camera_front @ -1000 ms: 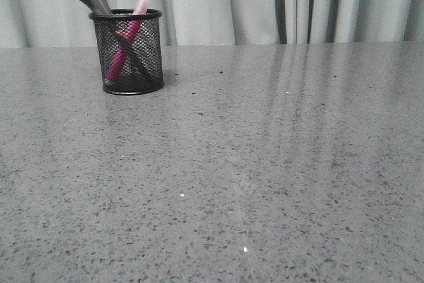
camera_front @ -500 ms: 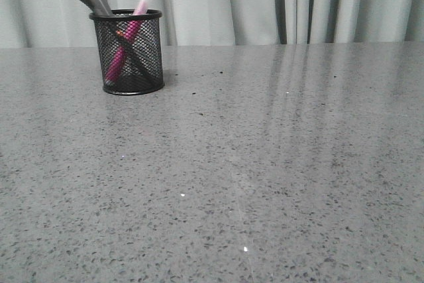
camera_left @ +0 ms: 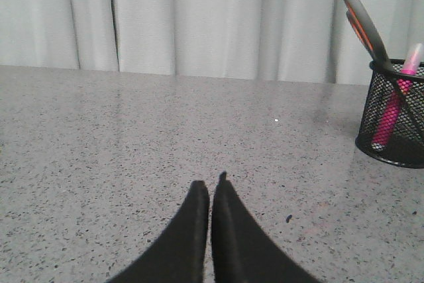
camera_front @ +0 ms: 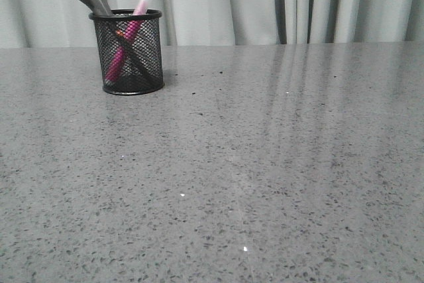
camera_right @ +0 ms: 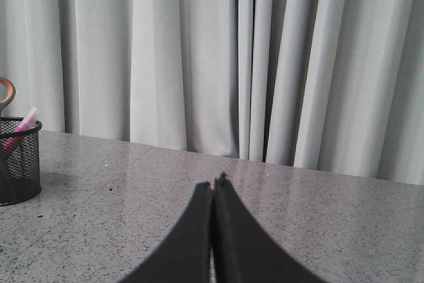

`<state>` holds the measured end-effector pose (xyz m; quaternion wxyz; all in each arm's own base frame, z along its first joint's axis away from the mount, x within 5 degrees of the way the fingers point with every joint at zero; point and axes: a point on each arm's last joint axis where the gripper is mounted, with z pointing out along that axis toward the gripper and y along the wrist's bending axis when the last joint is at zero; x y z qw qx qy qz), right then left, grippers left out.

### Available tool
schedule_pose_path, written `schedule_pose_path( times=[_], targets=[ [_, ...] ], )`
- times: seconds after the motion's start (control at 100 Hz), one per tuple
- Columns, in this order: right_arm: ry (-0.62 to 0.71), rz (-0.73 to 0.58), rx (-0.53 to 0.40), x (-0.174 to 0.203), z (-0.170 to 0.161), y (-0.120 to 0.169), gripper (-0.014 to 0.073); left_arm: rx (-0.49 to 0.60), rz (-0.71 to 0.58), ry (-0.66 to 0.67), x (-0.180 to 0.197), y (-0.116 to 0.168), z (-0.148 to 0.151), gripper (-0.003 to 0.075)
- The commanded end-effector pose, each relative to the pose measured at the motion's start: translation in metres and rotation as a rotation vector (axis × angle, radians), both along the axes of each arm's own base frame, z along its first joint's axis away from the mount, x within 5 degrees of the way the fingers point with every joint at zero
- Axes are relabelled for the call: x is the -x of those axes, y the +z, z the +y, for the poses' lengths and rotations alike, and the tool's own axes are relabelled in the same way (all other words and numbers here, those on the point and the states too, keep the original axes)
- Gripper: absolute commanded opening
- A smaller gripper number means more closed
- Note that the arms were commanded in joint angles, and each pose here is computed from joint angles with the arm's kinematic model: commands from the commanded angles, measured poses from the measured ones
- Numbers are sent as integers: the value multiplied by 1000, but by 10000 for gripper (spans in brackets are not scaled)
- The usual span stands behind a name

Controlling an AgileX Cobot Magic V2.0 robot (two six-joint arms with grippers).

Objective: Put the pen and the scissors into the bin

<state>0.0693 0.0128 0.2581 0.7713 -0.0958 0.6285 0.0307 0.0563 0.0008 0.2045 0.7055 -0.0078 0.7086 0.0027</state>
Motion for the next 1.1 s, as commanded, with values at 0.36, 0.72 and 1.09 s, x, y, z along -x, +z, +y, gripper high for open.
schedule_pose_path(
  times=[0.36,0.72,1.09],
  targets=[
    [-82,-27,39,0,-5,5,-69,20,-68,-1,1,-6,0,-19],
    [-225,41,46,12,-15,-43,-69,20,-68,-1,1,-6,0,-19],
    [-214,145,52,14,-14,-56,-69,20,-66,-1,1,-6,0,-19]
  ],
)
